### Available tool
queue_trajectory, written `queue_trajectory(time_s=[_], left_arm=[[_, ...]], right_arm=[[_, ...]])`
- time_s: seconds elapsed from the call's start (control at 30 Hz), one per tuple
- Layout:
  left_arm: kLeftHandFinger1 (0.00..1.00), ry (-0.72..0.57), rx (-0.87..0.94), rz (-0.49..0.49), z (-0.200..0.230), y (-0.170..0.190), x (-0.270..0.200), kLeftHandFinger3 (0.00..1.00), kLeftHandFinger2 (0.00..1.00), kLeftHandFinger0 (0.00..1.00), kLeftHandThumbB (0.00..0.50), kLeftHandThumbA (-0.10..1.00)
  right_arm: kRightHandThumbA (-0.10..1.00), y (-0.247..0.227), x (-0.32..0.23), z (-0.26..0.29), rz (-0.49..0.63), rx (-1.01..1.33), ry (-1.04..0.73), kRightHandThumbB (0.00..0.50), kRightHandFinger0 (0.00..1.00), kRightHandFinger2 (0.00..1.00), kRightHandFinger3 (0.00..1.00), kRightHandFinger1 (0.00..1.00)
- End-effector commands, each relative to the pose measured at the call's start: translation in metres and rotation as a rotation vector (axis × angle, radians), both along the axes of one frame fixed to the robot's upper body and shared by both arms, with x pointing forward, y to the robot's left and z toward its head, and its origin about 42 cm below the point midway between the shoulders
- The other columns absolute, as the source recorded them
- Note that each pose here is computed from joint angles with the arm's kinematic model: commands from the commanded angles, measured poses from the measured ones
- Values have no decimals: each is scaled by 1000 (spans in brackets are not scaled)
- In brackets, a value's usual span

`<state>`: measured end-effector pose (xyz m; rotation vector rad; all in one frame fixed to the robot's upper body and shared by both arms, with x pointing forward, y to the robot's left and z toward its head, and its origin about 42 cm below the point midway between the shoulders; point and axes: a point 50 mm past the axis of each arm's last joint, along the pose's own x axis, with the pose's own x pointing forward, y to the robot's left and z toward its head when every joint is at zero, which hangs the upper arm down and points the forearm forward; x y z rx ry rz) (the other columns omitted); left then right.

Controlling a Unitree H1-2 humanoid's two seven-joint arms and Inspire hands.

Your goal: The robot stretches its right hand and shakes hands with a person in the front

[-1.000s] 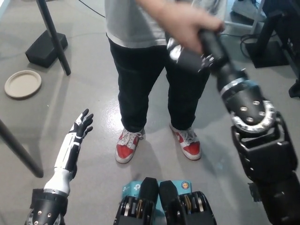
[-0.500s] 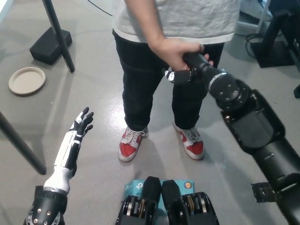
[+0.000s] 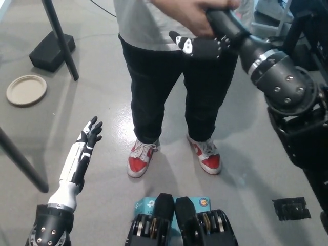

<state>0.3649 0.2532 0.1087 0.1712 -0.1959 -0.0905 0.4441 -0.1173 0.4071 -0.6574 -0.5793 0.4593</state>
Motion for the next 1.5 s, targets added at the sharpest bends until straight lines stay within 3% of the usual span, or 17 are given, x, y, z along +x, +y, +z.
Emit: queue_trajectory(time_s=[0.0, 0.2, 0.33, 0.43, 0.47, 0.5, 0.83, 0.87, 0.9, 0.93, 1.1, 1.23, 1.27, 1.3, 1.33, 1.43, 1.47], left_arm=[[1000, -65, 0, -6, 23, 5, 11, 1000, 1000, 1000, 96, 938], [1000, -60, 10, -8, 21, 7, 11, 1000, 1000, 1000, 102, 944], [1000, -61, 10, -10, 17, 5, 7, 1000, 1000, 1000, 100, 944], [1000, -61, 10, -10, 17, 5, 7, 1000, 1000, 1000, 100, 943], [1000, -60, 6, -11, 17, 4, 7, 1000, 1000, 1000, 106, 935], [1000, -59, 6, -11, 18, 4, 7, 1000, 1000, 1000, 106, 934], [1000, -67, 17, -26, 22, 2, 10, 1000, 1000, 1000, 120, 936], [1000, -76, 18, -31, 25, 3, 12, 1000, 1000, 1000, 119, 935], [1000, -77, 18, -32, 25, 3, 13, 1000, 1000, 1000, 119, 935], [1000, -79, 25, -30, 28, 3, 14, 1000, 1000, 1000, 113, 936], [1000, -79, 29, -32, 27, 4, 14, 1000, 1000, 1000, 113, 937], [1000, -76, 32, -33, 27, 3, 14, 1000, 1000, 1000, 111, 936], [1000, -71, 25, -34, 27, 3, 14, 1000, 1000, 1000, 124, 934], [1000, -69, 19, -35, 26, 2, 14, 1000, 1000, 1000, 119, 929], [1000, -74, 21, -35, 26, 2, 14, 1000, 1000, 1000, 113, 921], [1000, -73, 21, -35, 26, 2, 14, 1000, 1000, 1000, 114, 918], [1000, -74, 22, -33, 27, 3, 14, 1000, 1000, 1000, 118, 917]], right_arm=[[507, -32, -154, 115, 329, 25, -456, 279, 1000, 1000, 1000, 1000], [489, -25, -155, 110, 309, -13, -469, 279, 1000, 1000, 1000, 1000], [537, 7, -87, 75, 194, -91, -217, 308, 1000, 1000, 1000, 1000], [539, 7, -87, 76, 192, -94, -215, 309, 1000, 1000, 1000, 1000], [505, 27, -13, 33, 69, -143, 48, 303, 1000, 1000, 1000, 1000], [498, 31, 4, 21, 36, -155, 107, 300, 1000, 1000, 1000, 1000], [503, 27, 90, -56, -150, -213, 306, 279, 1000, 1000, 1000, 1000], [501, 25, 94, -69, -172, -209, 341, 289, 809, 882, 1000, 867], [500, 25, 95, -71, -175, -209, 344, 291, 733, 812, 1000, 801], [504, 24, 97, -73, -179, -208, 357, 291, 1000, 1000, 1000, 1000], [502, 25, 102, -78, -185, -202, 374, 297, 1000, 1000, 1000, 1000], [548, 23, 103, -82, -189, -194, 359, 308, 1000, 1000, 1000, 1000], [706, 21, 95, -80, -166, -134, 354, 376, 1000, 1000, 1000, 1000], [791, 19, 87, -79, -135, -68, 326, 362, 1000, 1000, 1000, 1000], [852, 16, 78, -79, -114, -9, 299, 366, 1000, 1000, 1000, 1000], [853, 16, 77, -79, -114, -5, 297, 370, 1000, 1000, 1000, 1000], [979, 11, 62, -78, -101, 44, 223, 432, 1000, 1000, 1000, 1000]])
